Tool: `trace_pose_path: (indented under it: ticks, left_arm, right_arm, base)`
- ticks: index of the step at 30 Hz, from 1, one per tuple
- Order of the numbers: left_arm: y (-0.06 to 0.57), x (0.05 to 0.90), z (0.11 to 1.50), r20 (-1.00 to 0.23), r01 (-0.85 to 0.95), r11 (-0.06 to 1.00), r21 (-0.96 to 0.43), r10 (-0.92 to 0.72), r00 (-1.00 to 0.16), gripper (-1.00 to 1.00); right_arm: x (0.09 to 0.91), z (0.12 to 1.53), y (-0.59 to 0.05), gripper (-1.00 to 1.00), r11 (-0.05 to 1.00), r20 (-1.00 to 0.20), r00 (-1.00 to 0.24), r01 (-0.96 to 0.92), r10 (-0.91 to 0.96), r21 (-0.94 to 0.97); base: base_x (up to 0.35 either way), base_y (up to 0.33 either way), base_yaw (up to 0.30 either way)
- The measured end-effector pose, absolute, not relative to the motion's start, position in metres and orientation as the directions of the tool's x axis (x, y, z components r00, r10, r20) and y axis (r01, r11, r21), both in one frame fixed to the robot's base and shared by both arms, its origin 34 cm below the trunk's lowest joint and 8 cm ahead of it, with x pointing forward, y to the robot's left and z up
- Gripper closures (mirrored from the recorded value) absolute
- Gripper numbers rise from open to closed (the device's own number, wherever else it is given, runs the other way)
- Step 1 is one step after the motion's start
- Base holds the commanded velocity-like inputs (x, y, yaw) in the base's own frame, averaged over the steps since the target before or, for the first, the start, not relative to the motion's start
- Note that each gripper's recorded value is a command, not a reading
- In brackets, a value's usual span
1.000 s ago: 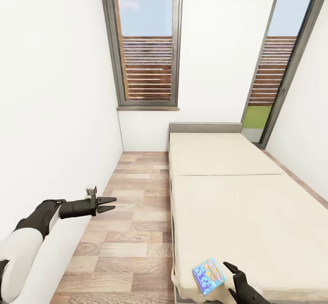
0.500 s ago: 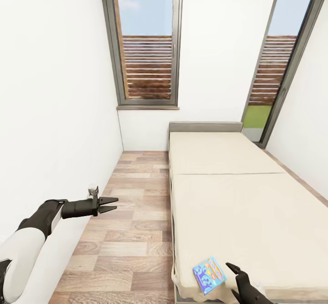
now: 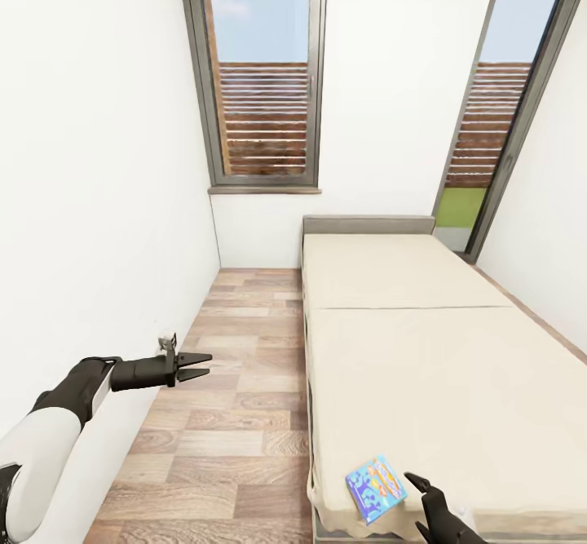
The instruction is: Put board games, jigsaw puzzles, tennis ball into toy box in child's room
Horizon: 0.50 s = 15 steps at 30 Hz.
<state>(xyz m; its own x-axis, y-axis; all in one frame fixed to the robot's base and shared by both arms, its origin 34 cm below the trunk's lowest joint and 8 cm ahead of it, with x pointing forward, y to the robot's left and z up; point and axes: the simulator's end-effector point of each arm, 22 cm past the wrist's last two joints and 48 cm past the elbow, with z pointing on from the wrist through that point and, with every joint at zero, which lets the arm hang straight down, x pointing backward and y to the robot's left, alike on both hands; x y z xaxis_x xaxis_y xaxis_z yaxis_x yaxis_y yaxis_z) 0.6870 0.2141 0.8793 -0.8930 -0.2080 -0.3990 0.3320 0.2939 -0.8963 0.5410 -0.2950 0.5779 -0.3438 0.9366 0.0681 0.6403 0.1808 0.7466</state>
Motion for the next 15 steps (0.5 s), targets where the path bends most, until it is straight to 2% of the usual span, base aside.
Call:
trace_pose_path:
  ticks: [15]
  left_arm:
    - [0.214,0.686,0.854,-0.4,0.333,0.295,-0.896,-0.208,-0.893,-1.0]
  right_arm:
    - [0.541,0.553,-0.292,-1.0,0.179,0.071,-0.346,0.639,0.936,0.748]
  base:
    - [0.0,0.0,0.0]
